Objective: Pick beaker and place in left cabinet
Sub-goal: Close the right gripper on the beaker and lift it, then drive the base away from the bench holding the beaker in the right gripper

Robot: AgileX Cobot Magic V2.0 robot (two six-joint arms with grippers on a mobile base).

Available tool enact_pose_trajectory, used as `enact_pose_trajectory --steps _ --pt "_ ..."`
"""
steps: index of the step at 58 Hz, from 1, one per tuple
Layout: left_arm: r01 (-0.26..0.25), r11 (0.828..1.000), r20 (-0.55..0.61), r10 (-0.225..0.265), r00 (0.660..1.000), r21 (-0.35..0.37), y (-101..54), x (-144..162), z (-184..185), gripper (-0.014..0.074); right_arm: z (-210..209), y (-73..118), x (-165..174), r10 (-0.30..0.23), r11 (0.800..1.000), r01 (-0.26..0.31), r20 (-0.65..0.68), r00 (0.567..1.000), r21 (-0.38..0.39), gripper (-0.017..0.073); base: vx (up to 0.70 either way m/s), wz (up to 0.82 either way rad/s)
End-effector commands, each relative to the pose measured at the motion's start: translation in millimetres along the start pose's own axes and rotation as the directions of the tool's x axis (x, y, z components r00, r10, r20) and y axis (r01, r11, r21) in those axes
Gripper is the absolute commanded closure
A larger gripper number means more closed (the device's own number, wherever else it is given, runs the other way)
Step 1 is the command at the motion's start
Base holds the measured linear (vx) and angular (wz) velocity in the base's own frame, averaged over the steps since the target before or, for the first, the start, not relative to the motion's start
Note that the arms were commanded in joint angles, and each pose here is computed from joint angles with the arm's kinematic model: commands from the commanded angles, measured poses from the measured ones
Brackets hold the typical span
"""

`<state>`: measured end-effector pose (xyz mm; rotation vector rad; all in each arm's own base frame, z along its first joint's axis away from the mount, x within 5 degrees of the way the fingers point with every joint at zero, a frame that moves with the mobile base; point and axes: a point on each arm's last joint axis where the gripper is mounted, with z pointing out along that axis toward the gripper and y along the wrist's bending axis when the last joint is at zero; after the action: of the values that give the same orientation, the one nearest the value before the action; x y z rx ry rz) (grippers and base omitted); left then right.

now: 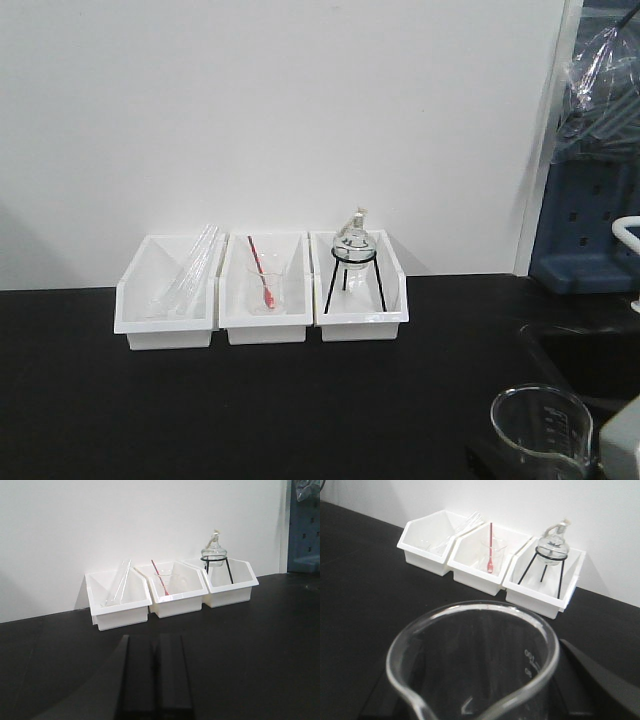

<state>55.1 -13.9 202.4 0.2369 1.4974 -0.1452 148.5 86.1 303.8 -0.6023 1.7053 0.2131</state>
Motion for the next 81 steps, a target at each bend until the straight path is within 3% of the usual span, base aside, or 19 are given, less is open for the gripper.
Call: enact_pose_trajectory --steps 1,34,81 --pt "0.012 1.000 0.086 -0.011 0.996 -0.002 0.2 -3.2 -1.2 0.0593 -9.2 -1.9 -10.3 -0.011 1.000 0.011 0.061 0.998 0.001 0.0564 0.00 0.00" --pt "0.012 1.000 0.086 -0.011 0.996 -0.002 0.2 -3.2 -1.2 0.0593 -11.3 -2.2 -10.9 -0.012 1.000 0.012 0.069 0.998 0.003 0.0564 -0.02 0.07" --pt "0.012 1.000 0.086 -0.011 0.996 -0.002 0.2 -3.2 -1.2 0.0593 -10.2 -2.0 -10.4 -0.012 1.000 0.012 0.065 0.998 0.002 0.0564 -0.09 0.35"
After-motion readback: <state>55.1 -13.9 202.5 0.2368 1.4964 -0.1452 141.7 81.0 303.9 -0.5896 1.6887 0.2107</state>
